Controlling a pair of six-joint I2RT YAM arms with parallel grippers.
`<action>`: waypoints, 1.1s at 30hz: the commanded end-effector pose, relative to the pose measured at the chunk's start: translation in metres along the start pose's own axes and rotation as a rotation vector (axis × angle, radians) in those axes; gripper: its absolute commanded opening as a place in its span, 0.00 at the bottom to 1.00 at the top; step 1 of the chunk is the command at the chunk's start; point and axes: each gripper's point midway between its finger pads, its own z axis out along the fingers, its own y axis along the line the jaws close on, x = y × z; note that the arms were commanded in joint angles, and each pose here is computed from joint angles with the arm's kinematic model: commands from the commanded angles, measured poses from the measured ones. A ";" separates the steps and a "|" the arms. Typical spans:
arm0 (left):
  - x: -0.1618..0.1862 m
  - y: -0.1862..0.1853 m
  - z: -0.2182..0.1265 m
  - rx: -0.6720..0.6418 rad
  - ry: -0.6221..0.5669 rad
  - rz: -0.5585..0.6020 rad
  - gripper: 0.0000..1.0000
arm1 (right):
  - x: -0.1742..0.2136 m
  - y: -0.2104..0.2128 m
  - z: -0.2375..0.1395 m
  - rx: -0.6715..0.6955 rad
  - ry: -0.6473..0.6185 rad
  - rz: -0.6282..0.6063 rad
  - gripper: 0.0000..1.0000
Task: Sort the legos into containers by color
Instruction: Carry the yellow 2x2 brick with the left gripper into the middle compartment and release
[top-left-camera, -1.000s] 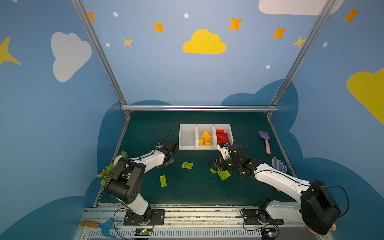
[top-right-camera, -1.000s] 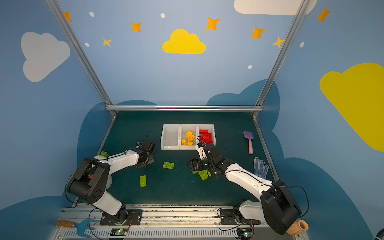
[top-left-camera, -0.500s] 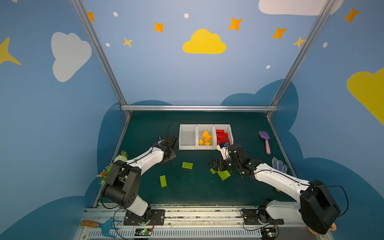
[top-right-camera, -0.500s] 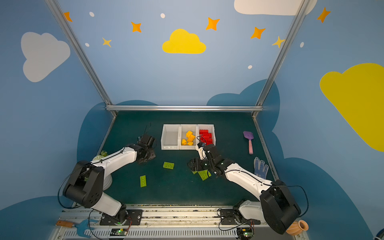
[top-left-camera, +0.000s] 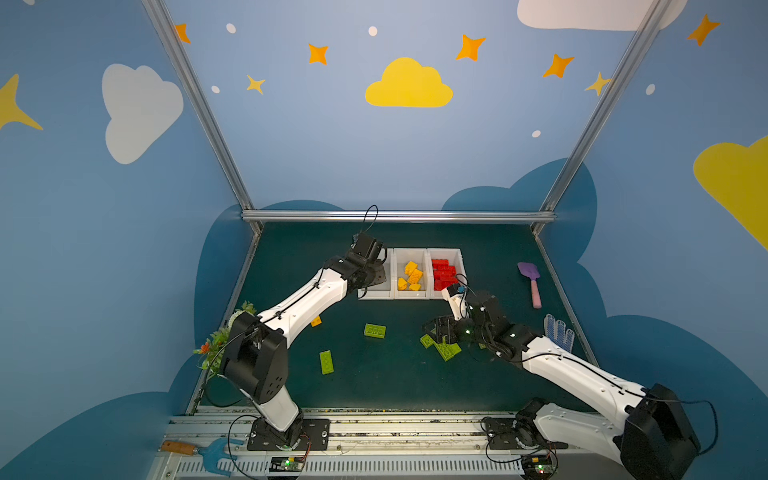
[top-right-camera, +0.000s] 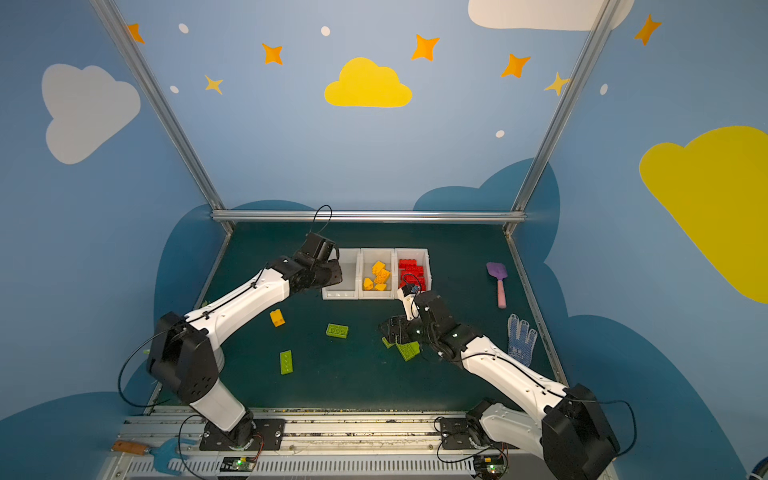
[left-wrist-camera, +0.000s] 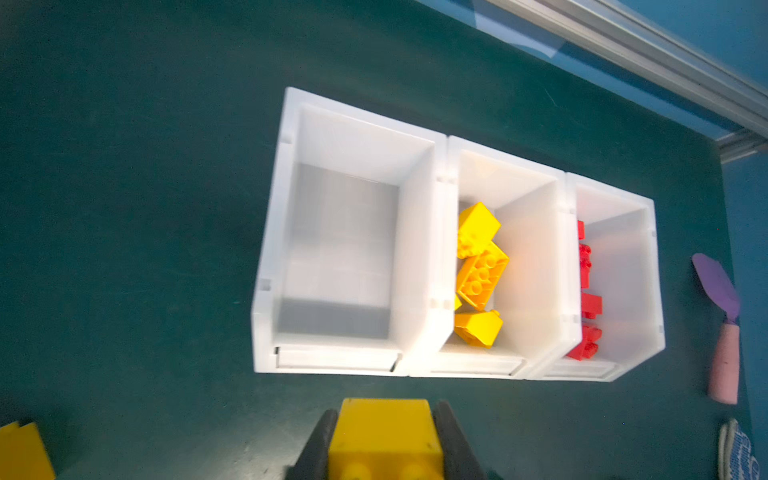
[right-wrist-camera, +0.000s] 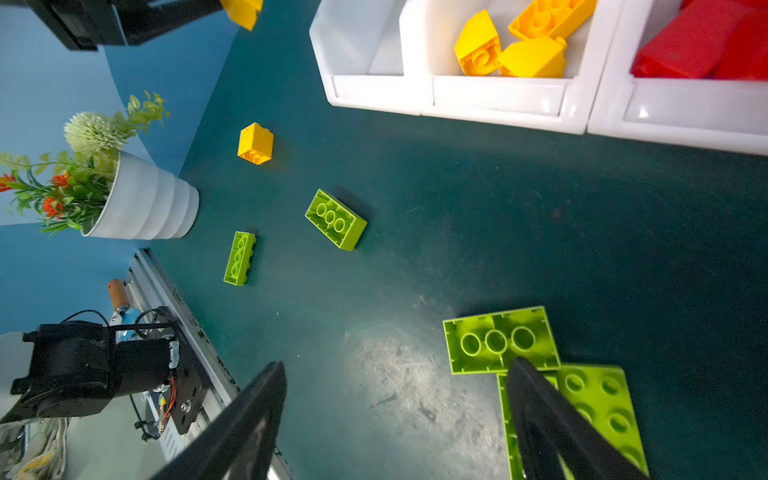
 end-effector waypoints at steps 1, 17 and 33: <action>0.004 -0.021 0.010 0.034 0.046 0.046 0.29 | 0.013 -0.010 -0.003 0.038 0.030 0.013 0.81; -0.010 -0.090 0.082 0.099 0.148 0.092 0.29 | 0.021 -0.014 -0.009 0.055 0.049 0.011 0.81; -0.019 -0.098 0.104 0.084 0.154 0.095 0.52 | 0.023 -0.015 -0.008 0.063 0.061 0.023 0.81</action>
